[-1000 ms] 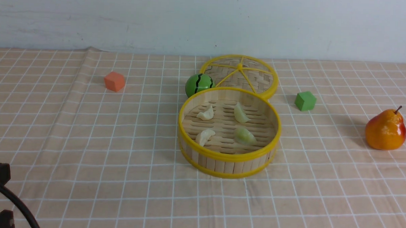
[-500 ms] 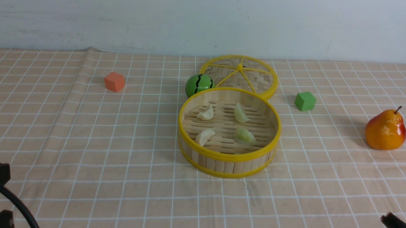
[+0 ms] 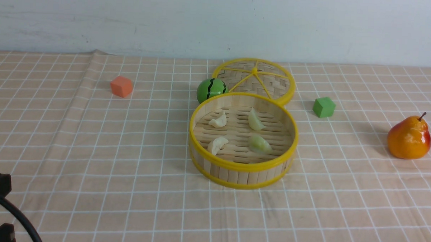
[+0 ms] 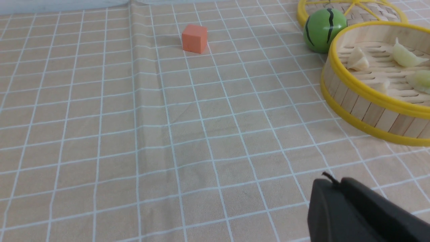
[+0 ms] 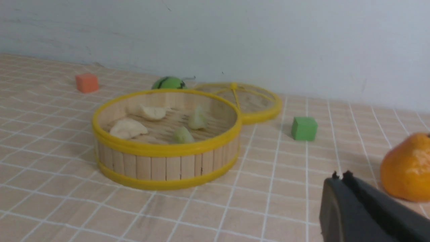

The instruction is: Put the dumplings into the steamer on the table with the brown tablecloth.

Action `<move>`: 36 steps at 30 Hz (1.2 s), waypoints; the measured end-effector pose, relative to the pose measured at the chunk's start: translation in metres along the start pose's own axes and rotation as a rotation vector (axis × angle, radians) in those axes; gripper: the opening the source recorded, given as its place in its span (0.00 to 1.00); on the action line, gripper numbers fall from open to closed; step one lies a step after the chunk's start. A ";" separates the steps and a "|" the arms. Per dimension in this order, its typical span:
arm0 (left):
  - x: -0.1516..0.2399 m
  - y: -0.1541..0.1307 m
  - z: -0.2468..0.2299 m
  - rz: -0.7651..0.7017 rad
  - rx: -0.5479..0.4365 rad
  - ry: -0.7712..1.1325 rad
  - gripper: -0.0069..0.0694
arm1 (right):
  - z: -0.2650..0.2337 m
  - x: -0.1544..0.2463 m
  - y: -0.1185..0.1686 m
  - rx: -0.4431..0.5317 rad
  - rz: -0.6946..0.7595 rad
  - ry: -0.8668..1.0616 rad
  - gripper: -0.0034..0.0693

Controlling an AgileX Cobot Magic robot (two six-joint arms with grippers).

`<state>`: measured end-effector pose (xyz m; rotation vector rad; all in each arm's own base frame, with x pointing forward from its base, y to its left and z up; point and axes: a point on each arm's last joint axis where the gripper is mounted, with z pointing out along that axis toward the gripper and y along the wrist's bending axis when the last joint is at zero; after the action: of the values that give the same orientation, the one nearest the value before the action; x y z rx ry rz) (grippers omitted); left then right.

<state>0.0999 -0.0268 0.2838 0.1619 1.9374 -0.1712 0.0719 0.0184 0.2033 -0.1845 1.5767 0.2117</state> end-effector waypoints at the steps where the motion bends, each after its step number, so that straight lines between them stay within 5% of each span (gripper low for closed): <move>1: 0.000 0.000 0.000 0.000 0.000 0.000 0.13 | -0.002 0.002 -0.001 0.017 -0.007 0.013 0.03; 6: 0.000 0.000 0.000 0.000 -0.001 0.001 0.14 | -0.015 0.011 -0.005 0.088 -0.016 0.063 0.03; 13: 0.000 0.000 0.000 0.000 -0.003 0.004 0.14 | -0.022 0.030 -0.007 0.183 0.155 0.269 0.03; 36: 0.000 0.000 0.000 0.000 -0.004 0.005 0.14 | -0.022 0.030 -0.007 0.188 0.183 0.278 0.06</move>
<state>0.0998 -0.0264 0.2834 0.1596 1.9427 -0.1671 0.0517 0.0067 0.1737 0.0819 1.8808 0.1848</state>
